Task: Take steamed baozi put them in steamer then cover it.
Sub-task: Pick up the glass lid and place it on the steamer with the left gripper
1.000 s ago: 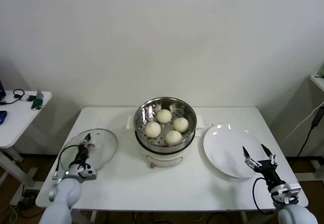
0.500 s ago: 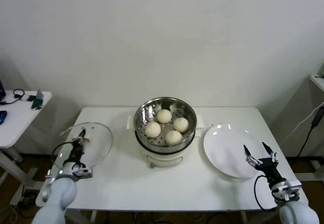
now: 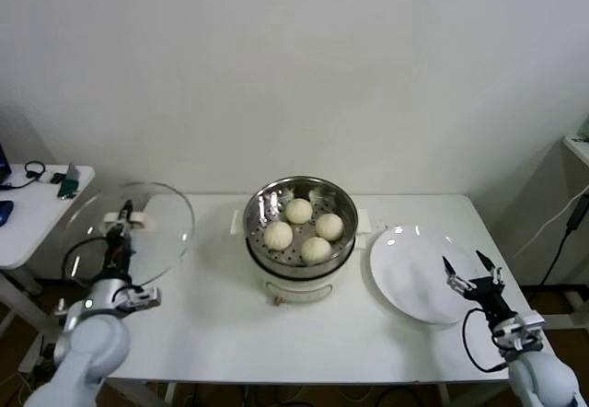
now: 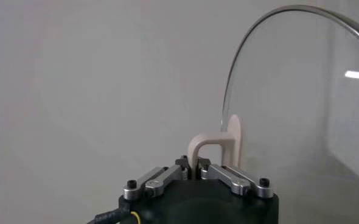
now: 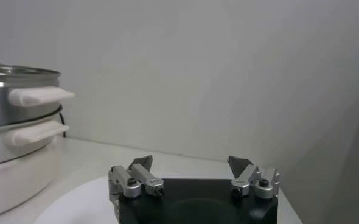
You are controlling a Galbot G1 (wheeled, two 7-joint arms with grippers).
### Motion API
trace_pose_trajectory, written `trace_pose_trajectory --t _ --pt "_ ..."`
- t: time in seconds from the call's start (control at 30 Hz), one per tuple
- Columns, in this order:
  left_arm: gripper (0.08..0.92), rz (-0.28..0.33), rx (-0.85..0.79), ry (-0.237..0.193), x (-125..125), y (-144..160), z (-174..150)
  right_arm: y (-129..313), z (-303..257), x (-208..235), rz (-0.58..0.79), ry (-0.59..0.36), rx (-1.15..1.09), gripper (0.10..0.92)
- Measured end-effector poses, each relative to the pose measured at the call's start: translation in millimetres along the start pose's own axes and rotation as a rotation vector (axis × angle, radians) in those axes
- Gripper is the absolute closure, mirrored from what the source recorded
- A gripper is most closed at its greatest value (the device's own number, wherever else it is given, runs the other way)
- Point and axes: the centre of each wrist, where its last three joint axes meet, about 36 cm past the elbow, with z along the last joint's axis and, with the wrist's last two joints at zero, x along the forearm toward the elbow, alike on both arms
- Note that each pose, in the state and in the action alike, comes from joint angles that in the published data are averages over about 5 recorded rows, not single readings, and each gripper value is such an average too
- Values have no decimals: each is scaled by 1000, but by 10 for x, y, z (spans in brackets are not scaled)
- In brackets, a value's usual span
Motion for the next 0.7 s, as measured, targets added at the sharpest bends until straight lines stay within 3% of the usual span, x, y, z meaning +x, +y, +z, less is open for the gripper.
trace_pose_trajectory --t 0.13,0.3,0.7 --pt "848 -41 39 -5 50 333 -125 14 5 -75 -6 4 6 200" --pt "848 -47 79 -35 133 593 -367 67 20 -184 -15 10 11 200" --pt "848 2 166 -132 168 720 -1340 133 19 -386 -26 10 36 200"
